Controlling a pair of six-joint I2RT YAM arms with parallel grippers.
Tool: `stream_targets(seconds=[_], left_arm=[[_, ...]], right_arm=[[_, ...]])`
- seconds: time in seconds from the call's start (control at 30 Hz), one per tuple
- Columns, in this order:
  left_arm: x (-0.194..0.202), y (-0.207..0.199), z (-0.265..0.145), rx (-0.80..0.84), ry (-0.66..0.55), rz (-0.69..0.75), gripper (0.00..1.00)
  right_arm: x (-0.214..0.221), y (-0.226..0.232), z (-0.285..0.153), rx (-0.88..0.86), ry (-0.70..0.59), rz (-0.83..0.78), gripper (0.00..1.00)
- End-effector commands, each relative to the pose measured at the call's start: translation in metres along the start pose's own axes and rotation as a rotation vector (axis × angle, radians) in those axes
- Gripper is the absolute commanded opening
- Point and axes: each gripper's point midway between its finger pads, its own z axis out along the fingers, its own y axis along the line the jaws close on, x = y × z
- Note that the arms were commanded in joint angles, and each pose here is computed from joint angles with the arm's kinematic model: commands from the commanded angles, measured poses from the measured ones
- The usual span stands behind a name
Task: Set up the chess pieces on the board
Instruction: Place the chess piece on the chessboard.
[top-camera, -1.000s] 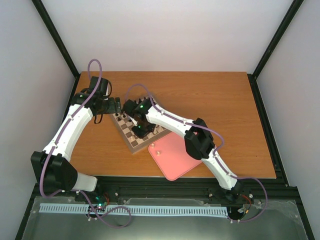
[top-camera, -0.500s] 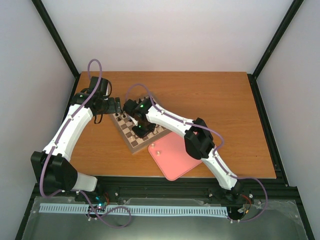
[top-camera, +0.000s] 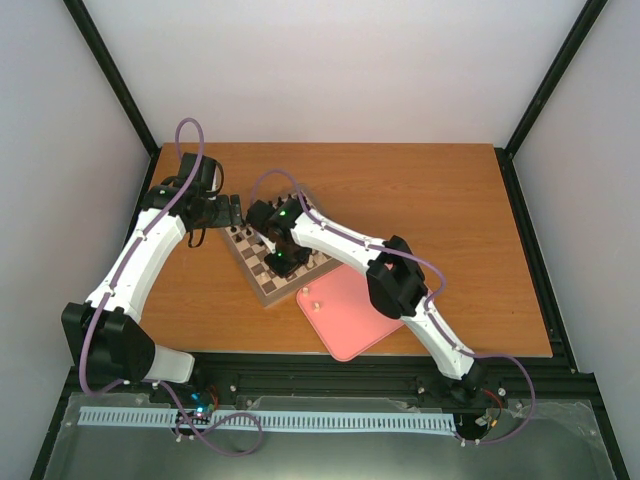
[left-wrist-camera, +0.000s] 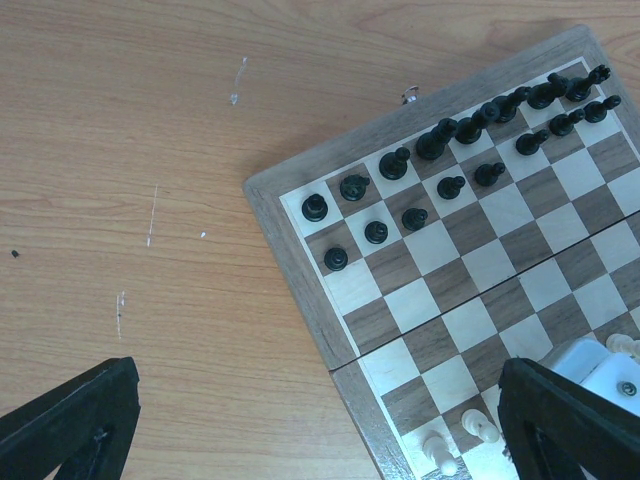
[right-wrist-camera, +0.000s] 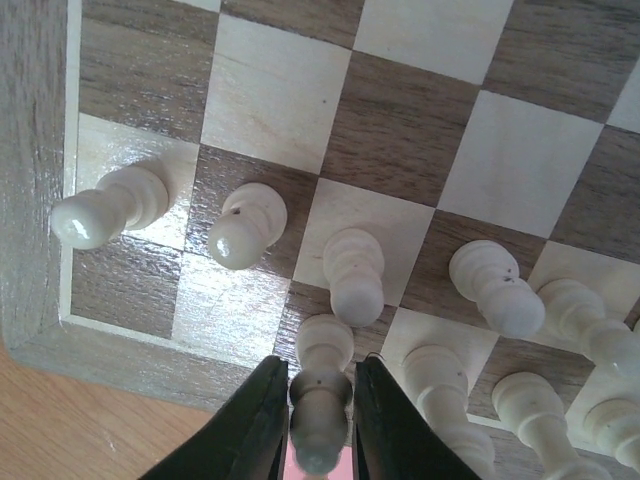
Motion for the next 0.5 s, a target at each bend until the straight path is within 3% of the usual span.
stream_targets(seconds=[0.0, 0.47], left_arm=[[-0.010, 0.001, -0.006, 0.001, -0.034, -0.007, 1.00], [-0.010, 0.001, -0.006, 0.001, -0.034, -0.007, 1.00]], right_arm=[[-0.001, 0.000, -0.004, -0.010, -0.003, -0.006, 0.23], [-0.009, 0.008, -0.093, -0.051, -0.183, -0.006, 0.43]])
